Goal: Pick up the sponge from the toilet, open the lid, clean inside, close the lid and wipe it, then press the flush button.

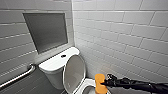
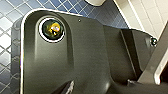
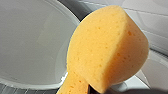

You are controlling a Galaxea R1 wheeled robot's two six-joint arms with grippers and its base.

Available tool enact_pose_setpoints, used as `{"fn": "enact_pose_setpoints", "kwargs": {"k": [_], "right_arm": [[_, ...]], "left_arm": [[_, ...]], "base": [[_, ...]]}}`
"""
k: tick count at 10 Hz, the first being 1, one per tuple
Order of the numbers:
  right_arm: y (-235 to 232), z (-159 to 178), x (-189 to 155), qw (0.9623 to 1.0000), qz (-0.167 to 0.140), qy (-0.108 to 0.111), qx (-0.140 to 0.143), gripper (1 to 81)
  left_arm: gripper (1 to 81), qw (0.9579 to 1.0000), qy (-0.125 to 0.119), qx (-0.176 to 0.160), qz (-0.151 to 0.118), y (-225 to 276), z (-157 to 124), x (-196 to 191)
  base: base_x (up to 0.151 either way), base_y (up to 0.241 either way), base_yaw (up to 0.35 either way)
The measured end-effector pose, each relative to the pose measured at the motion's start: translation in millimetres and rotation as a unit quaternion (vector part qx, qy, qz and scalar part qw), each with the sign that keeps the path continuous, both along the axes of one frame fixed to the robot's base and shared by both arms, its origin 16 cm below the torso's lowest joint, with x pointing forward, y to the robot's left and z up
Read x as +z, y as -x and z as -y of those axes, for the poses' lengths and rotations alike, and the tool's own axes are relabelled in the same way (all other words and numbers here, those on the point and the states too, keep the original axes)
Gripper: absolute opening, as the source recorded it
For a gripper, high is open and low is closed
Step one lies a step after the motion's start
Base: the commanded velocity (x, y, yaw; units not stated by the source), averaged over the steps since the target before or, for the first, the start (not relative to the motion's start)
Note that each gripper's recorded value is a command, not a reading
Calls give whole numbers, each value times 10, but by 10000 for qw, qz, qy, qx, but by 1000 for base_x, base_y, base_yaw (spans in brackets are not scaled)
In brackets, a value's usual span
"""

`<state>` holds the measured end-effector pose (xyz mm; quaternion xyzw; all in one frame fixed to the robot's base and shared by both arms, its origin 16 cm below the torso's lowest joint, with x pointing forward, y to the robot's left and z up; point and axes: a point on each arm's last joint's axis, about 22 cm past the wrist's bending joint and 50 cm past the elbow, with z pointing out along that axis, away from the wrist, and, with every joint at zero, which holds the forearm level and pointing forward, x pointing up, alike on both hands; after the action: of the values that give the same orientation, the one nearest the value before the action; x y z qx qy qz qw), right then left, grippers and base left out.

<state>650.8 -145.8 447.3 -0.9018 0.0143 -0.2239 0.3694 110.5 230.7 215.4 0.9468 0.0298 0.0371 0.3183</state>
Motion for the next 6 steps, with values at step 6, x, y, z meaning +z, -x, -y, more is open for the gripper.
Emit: {"fn": "enact_pose_setpoints", "kwargs": {"k": [6], "right_arm": [[-294,-267,-171,10000,-63,-38,28,10]], "left_arm": [[811,9994,-31,131,-311,233,-24,5]], "base": [[0,0,0]]}}
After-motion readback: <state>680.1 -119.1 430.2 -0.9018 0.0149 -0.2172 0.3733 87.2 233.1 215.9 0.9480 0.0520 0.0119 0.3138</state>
